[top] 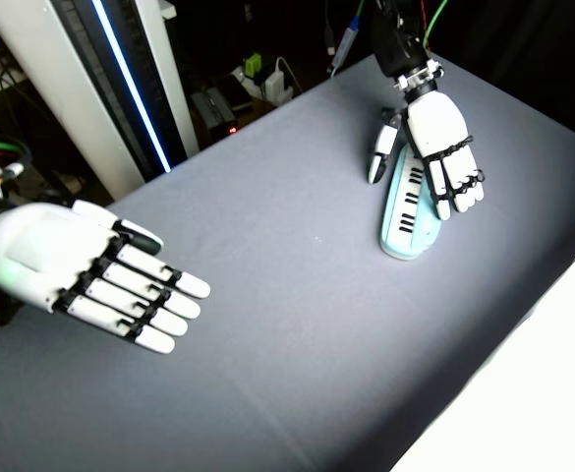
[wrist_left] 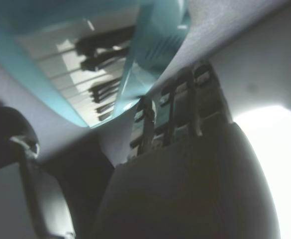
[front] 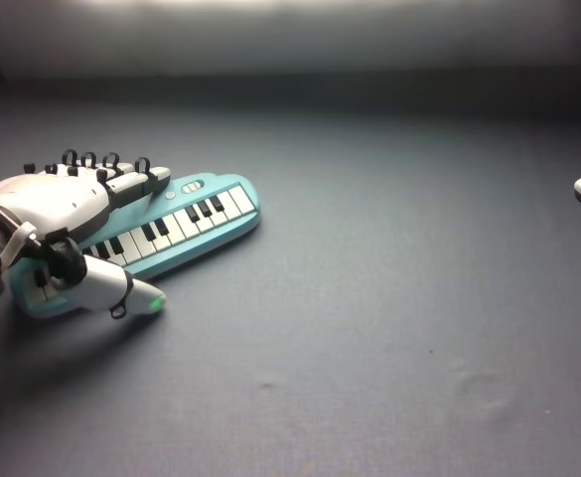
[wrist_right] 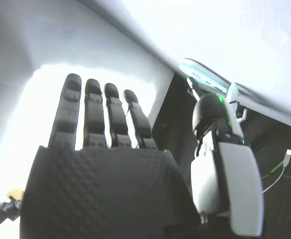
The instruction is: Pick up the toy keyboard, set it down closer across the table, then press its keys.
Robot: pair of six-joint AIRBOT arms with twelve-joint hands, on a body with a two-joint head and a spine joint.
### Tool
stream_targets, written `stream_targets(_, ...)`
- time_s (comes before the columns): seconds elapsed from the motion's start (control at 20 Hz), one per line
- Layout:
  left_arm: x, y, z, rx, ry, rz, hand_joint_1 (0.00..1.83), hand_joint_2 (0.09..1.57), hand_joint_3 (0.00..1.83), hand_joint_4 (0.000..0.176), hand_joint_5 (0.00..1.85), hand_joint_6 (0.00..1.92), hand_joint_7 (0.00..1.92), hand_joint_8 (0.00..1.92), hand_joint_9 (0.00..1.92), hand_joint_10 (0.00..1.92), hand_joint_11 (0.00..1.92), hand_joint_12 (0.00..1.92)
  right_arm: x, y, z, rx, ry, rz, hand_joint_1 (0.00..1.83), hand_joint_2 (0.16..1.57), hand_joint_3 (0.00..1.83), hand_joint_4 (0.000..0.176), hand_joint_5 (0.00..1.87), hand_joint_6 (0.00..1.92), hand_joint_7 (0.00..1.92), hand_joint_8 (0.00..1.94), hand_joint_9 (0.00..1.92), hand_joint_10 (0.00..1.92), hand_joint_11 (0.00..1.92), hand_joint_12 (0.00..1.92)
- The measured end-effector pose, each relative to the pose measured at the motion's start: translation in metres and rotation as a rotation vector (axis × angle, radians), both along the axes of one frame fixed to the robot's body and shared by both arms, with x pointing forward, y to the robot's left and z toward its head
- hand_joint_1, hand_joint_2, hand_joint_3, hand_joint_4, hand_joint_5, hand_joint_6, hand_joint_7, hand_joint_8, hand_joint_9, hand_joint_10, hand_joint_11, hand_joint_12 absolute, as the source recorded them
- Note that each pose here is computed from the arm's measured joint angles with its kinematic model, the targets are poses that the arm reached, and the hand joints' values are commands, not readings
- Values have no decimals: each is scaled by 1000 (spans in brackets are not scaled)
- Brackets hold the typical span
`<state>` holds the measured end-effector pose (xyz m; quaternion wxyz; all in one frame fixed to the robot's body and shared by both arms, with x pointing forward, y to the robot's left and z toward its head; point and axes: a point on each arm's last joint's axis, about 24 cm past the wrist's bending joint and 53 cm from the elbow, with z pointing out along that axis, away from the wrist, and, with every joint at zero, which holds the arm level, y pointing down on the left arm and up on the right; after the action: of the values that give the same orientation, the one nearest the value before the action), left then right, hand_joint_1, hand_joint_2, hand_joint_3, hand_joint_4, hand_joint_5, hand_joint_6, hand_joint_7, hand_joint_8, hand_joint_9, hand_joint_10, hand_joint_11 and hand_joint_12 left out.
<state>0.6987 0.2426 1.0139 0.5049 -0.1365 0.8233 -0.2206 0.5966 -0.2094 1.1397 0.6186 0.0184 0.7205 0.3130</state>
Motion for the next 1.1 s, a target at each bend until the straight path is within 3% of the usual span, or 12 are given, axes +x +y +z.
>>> stream_targets(0.05,2,1,-2,-7,8,10,855,917,0,155,0,0,0,0,14,1,5,841,0,0,0,0,0,0,281,1275,2,0,0,0,0,0,0,0,0,0)
stream_targets(0.1,4,2,-3,-19,11,21,910,927,0,148,0,0,0,0,100,36,0,1366,0,0,0,1,1,0,297,1274,0,0,0,0,0,0,0,0,0,0)
stream_targets(0.2,5,3,-4,-34,15,35,999,968,8,105,0,0,14,3,244,110,0,1656,0,0,0,6,4,0,309,1275,1,0,0,0,0,0,0,0,0,0)
stream_targets(0.4,5,1,-2,-37,8,31,1161,1036,1,105,40,2,115,5,168,736,118,1602,0,0,0,6,4,0,299,1274,0,2,0,0,0,0,0,0,0,0)
stream_targets(0.5,6,-1,0,-43,-2,30,1239,1069,4,74,128,12,199,24,181,1045,231,1609,0,0,0,7,4,0,297,1276,1,0,0,0,0,0,0,0,0,0)
stream_targets(0.6,6,-1,1,-47,-2,30,1280,1115,7,64,242,42,307,51,223,1003,210,1519,0,0,0,7,5,0,268,1276,1,4,0,0,0,0,0,0,0,0)
stream_targets(0.65,6,-1,1,-51,-2,33,1346,1133,3,35,272,253,374,172,260,1113,229,1559,0,0,0,7,5,0,256,1279,3,8,0,0,0,0,0,0,0,0)
stream_targets(0.75,7,0,2,-55,-9,36,1363,1122,0,33,90,1062,284,742,326,1395,390,1743,0,0,0,9,5,0,263,1287,6,4,0,0,0,0,0,0,0,0)
stream_targets(0.8,7,-2,3,-56,-15,36,1384,1118,0,19,59,1195,227,892,349,1445,466,1744,0,0,0,10,6,0,263,1292,7,0,0,0,0,0,0,0,0,0)
stream_targets(0.9,9,-2,5,-52,-25,35,1451,1128,2,12,3,1290,139,1048,347,1510,491,1754,0,0,0,10,5,-1,261,1290,5,0,0,0,0,0,0,0,0,0)
stream_targets(1.05,9,-2,5,-52,-26,36,1605,1203,2,28,0,1327,83,1118,610,1588,472,1773,0,-1,0,9,4,-1,274,1291,3,0,0,0,0,0,0,0,0,0)
stream_targets(1.1,9,-2,5,-52,-26,35,1609,1197,0,16,0,1320,83,1157,626,1573,478,1771,0,-1,0,9,4,-2,275,1294,4,0,0,0,0,0,0,0,0,0)
